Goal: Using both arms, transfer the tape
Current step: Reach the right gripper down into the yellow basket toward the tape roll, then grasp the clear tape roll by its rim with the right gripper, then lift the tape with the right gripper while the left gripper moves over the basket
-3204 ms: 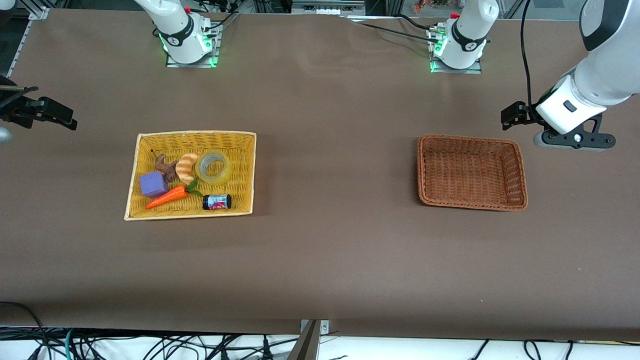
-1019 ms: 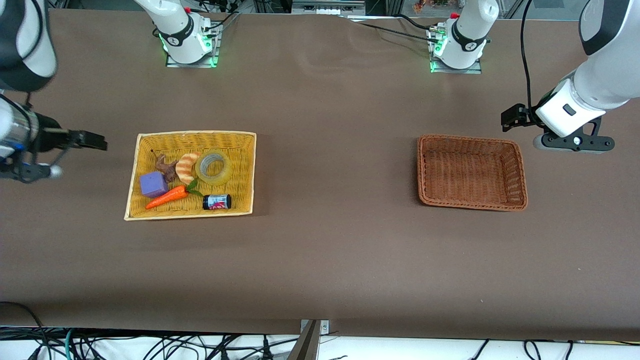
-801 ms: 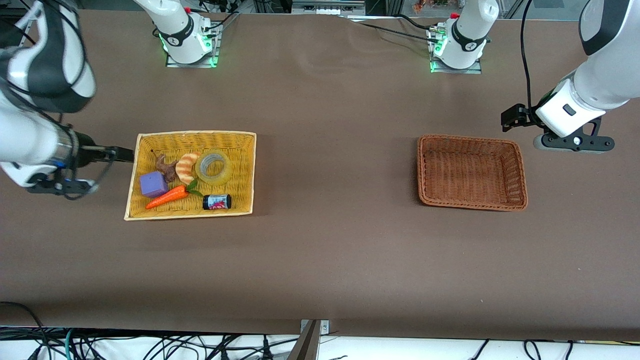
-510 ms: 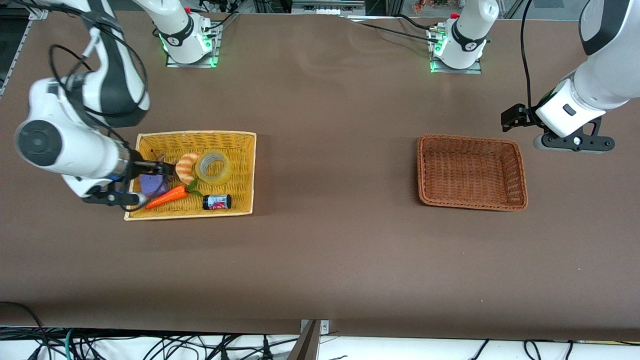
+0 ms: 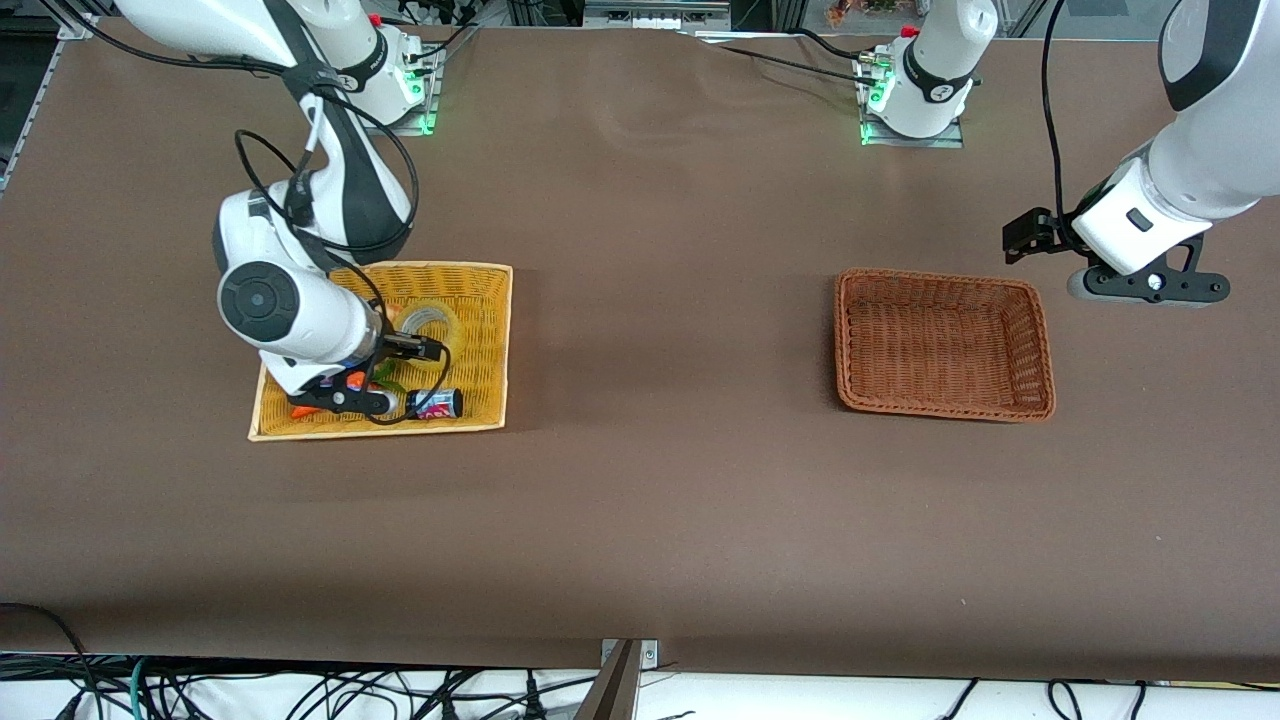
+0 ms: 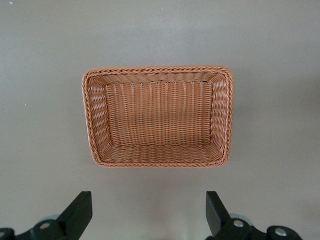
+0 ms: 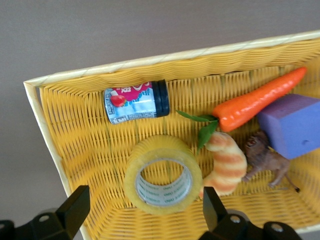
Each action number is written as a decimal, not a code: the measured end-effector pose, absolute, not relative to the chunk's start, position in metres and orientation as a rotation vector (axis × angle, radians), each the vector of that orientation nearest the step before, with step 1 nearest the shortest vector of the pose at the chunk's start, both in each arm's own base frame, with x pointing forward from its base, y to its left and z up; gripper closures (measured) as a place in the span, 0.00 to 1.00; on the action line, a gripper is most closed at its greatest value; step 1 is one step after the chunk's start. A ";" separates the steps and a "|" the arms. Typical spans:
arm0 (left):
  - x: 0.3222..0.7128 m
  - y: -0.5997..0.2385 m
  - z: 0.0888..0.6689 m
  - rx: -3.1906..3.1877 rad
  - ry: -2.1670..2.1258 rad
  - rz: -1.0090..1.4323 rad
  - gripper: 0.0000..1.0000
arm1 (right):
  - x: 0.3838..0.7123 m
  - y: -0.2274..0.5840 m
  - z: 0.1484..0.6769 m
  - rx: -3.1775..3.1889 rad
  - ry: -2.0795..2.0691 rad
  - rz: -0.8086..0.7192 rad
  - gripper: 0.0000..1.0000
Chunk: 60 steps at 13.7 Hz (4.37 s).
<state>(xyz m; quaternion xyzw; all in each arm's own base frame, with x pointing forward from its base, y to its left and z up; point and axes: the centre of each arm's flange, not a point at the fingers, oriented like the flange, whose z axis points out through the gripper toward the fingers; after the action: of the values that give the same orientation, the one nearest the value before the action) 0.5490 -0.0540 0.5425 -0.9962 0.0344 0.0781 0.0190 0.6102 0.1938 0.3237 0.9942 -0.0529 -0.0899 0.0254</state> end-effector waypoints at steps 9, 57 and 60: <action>0.550 -0.059 0.544 -3.094 0.123 0.224 0.00 | 0.570 0.209 0.247 3.112 -0.271 -0.194 0.00; 0.565 -0.114 0.419 -3.186 0.074 0.060 0.00 | 0.472 0.590 0.208 3.135 -0.787 -0.108 0.79; 0.563 -0.123 0.420 -3.187 0.094 0.059 0.00 | 0.477 0.593 0.220 3.152 -0.795 -0.092 0.61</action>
<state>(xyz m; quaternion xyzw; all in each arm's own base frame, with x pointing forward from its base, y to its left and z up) 0.5632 -0.1230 0.4198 -0.9991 0.0294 0.0184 -0.0235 0.4772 0.5934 0.2198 0.9678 -0.2441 -0.0283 -0.0550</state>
